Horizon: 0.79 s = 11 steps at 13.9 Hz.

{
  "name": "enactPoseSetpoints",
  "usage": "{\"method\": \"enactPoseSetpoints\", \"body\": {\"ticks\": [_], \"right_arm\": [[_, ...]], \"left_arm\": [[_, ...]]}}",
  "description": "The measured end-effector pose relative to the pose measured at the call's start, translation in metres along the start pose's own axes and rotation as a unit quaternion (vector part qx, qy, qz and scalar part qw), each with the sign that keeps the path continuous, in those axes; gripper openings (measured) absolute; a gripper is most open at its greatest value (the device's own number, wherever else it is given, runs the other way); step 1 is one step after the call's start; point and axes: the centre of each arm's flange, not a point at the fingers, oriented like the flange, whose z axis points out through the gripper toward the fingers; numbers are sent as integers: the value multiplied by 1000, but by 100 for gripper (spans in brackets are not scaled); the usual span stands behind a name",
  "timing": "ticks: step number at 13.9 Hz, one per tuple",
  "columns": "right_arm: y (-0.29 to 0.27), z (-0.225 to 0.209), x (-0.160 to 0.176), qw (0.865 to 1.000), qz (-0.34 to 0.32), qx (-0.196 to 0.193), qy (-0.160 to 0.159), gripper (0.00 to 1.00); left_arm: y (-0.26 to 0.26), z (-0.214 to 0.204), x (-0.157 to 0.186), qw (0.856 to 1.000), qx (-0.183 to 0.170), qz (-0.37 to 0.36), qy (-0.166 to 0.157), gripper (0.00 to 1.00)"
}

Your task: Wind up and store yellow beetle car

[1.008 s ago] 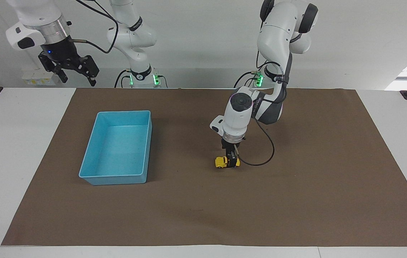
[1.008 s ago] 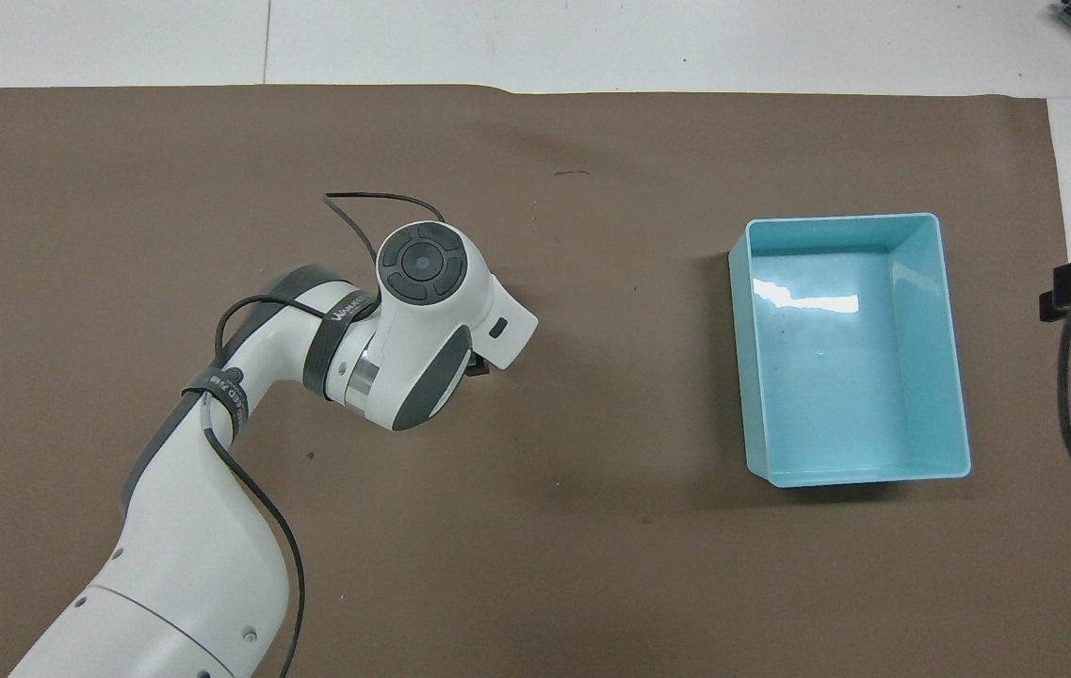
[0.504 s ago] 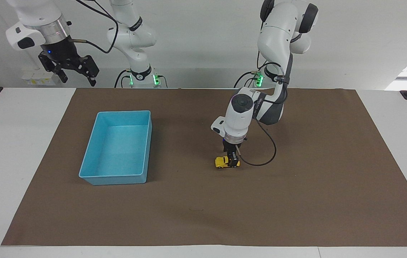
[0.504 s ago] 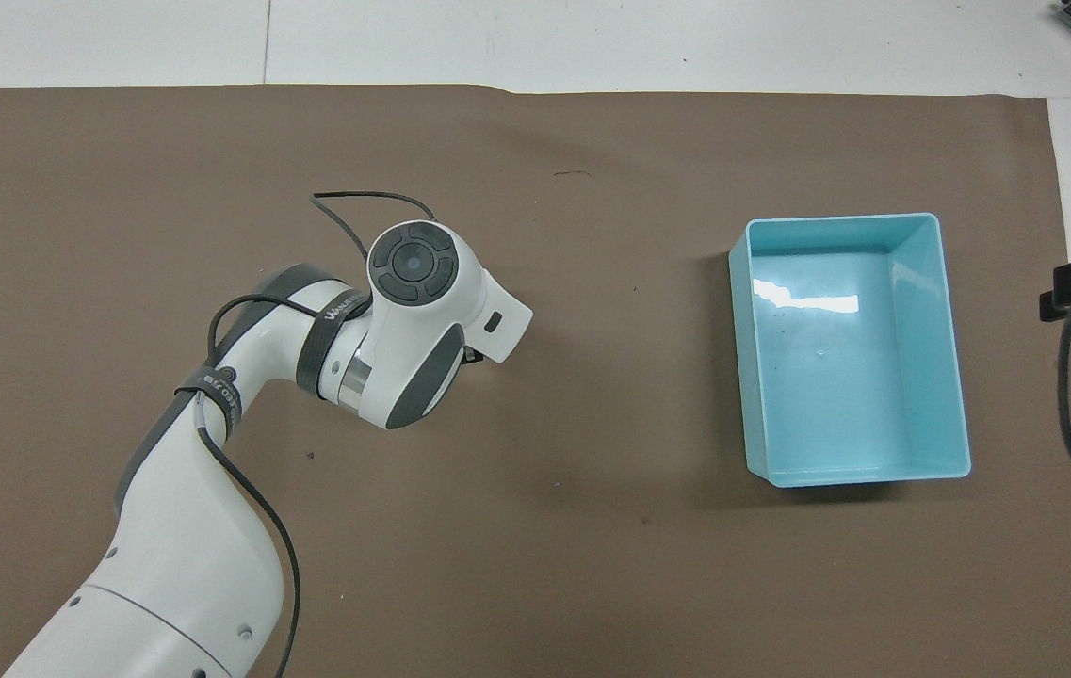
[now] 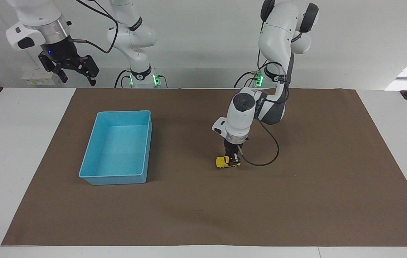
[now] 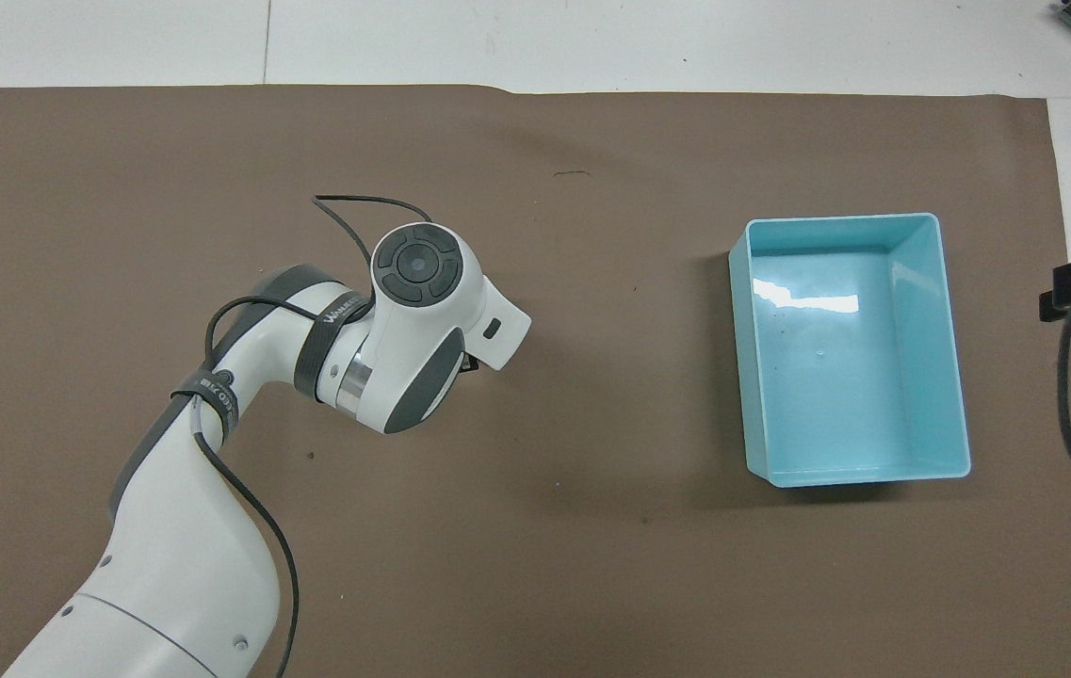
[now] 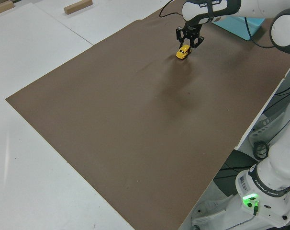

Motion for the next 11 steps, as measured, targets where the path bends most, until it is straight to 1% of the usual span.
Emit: {"method": "enactPoseSetpoints", "body": {"ticks": [4,11], "right_arm": [[0,0,0,1000,0,0,-1,100],[0,0,0,1000,0,0,-1,100]], "left_arm": [[3,0,-17,1000,10,8,4,44],[-12,0,-62,999,6,41,-2,44]]}}
